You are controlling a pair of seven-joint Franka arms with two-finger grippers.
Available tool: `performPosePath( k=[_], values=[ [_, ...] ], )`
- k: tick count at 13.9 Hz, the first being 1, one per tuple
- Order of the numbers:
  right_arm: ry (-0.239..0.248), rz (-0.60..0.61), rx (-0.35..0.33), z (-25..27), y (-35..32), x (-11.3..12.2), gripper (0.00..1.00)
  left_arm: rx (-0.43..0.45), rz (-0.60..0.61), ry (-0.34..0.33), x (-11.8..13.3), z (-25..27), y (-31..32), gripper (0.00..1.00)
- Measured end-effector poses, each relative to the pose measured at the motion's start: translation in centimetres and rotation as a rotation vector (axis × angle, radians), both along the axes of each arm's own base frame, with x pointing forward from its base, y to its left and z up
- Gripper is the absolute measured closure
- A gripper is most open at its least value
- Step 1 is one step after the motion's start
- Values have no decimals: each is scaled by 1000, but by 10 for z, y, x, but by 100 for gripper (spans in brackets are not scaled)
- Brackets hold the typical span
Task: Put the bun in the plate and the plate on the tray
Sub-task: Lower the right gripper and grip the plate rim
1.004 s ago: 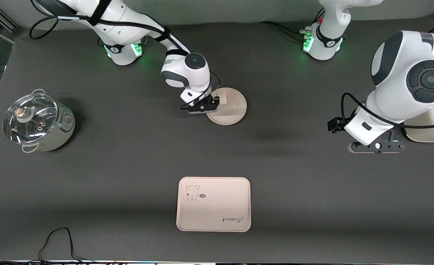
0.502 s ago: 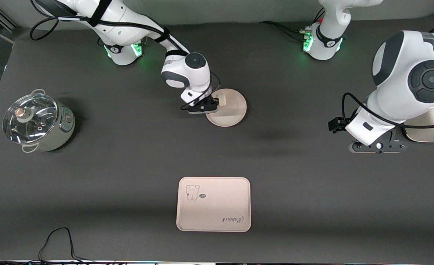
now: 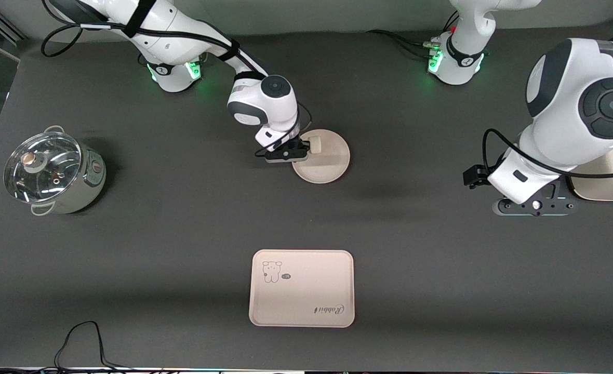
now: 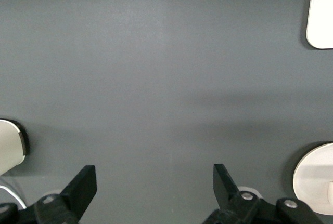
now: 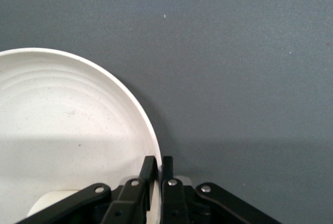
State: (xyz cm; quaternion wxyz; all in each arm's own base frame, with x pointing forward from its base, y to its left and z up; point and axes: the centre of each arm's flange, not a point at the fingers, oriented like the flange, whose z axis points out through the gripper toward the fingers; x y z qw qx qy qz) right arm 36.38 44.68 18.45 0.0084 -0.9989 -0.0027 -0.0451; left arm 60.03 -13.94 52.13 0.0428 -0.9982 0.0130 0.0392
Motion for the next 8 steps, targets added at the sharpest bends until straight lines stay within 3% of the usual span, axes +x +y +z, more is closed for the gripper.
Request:
performPosePath(
  k=[8],
  values=[
    [-6,-34,16,7,2,11,91,2,2,8,-1,-1,1,0]
  ],
)
